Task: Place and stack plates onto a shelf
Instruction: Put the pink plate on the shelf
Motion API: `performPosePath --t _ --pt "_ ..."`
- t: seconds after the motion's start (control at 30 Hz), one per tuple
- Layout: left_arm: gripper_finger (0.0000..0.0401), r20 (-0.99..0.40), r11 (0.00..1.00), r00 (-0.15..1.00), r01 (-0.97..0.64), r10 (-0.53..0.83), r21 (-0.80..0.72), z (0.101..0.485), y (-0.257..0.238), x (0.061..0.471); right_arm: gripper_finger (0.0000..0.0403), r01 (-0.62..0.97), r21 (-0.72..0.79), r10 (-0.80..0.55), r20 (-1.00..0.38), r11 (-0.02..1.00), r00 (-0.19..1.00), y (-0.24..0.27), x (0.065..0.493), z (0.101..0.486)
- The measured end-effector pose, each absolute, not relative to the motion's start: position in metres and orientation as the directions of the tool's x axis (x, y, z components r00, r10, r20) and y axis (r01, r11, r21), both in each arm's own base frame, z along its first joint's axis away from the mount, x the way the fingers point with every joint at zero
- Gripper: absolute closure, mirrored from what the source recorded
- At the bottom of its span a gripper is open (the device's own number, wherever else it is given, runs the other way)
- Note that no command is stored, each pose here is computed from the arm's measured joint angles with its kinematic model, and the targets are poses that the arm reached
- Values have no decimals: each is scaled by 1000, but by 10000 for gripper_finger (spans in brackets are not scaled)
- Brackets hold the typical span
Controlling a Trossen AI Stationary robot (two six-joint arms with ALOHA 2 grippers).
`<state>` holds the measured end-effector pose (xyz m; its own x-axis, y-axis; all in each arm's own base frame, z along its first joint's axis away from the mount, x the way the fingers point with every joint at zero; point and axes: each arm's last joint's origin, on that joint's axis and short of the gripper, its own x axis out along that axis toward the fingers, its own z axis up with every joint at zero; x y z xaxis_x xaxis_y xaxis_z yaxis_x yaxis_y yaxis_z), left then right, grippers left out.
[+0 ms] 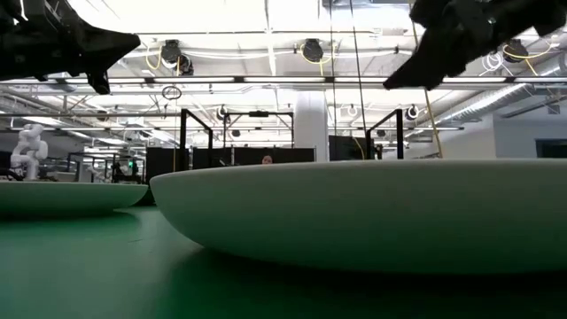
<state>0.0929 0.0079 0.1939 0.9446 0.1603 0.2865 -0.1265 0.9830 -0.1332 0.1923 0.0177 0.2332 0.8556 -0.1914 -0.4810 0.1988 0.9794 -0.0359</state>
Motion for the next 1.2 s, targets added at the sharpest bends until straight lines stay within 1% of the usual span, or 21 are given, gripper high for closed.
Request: performPosePath --t 0.13,0.2,0.27,0.33,0.43,0.47,0.5,0.6,0.67,0.8,0.97,1.03,1.1,1.2 --pt "384 286 983 945 -126 160 -133 194 8 93 359 142 -66 -156 -500 988 852 27 198 248" --pt "384 286 983 945 -126 160 -133 194 8 93 350 51 -97 -94 -514 994 853 32 200 246" --pt "384 286 983 945 -126 160 -133 194 8 93 337 -32 -101 -23 -503 994 864 37 203 241" --pt "384 286 983 945 -126 160 -134 194 8 93 323 -44 -93 -8 -490 995 872 42 206 229" --pt "384 286 983 945 -126 160 -134 194 8 93 298 -50 -96 -5 -506 994 862 44 209 205" --pt "384 286 983 945 -126 160 -133 194 8 93 289 -42 -98 -13 -508 994 861 44 210 200" --pt "384 286 983 945 -126 160 -133 194 8 93 280 1 -101 -52 -501 995 864 44 211 196" --pt "384 286 983 945 -126 160 -133 194 8 93 261 160 -122 -200 -499 980 843 40 212 190" --pt "384 286 983 945 -126 160 -133 194 8 93 256 200 -139 -243 -498 970 833 38 212 190" --pt "384 286 983 945 -126 160 -133 194 8 93 258 200 -154 -252 -532 968 808 40 216 206" --pt "384 286 983 945 -126 160 -133 194 8 93 263 231 -196 -301 -686 953 662 41 219 228" --pt "384 286 983 945 -126 160 -133 194 8 93 263 258 -182 -307 -720 949 622 42 219 234" --pt "384 286 983 945 -126 160 -133 194 8 93 263 251 -145 -270 -759 957 592 44 219 231" --pt "384 286 983 945 -126 160 -133 194 8 93 263 240 -42 -170 -823 970 542 50 217 224"
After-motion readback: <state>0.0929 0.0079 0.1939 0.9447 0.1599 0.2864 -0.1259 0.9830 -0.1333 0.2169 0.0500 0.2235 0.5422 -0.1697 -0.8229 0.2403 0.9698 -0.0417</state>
